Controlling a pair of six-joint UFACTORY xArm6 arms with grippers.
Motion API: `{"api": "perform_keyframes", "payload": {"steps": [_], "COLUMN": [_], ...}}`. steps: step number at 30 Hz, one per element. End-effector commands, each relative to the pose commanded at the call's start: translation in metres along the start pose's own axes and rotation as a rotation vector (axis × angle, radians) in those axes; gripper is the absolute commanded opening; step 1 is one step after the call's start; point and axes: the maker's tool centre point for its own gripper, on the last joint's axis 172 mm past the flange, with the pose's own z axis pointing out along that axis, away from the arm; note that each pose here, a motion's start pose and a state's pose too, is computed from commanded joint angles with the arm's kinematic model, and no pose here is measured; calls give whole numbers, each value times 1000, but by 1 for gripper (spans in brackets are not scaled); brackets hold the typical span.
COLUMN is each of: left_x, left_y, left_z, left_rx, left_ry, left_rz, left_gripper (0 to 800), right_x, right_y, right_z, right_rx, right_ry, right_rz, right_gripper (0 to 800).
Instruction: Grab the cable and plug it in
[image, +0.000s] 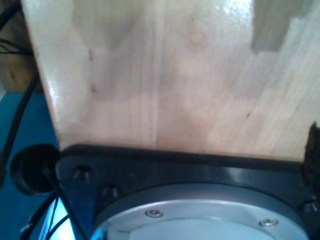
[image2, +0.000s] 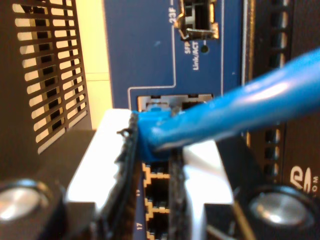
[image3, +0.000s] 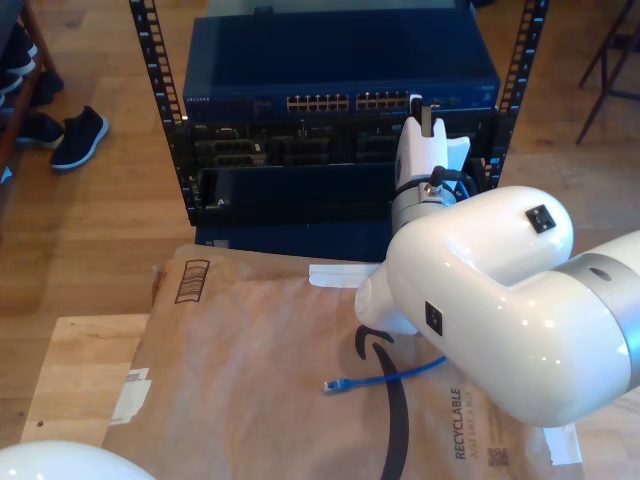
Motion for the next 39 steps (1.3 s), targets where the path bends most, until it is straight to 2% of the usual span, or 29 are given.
{"api": "perform_keyframes", "payload": {"steps": [17,20,23,28,33,39], "left_x": [0,0,0,0,0,0], "left_y": [0,0,0,0,0,0], "left_z": [0,0,0,0,0,0], "left_rx": [0,0,0,0,0,0], "left_ry": [2,0,2,2,0,0], "left_rz": [0,0,0,0,0,0], "left_gripper": [800,800,800,800,800,800], "right_x": [-5,-9,-18,-11,4,13], "right_y": [5,6,2,-5,-17,-9], "right_z": [9,8,6,-7,-37,-79], "right_rx": [-17,-24,-19,-36,-89,-224], "right_ry": [-7,-25,-53,-54,-65,-127], "right_rz": [11,0,-9,-18,-36,-76], "right_gripper": [0,152,253,306,399,519]}}
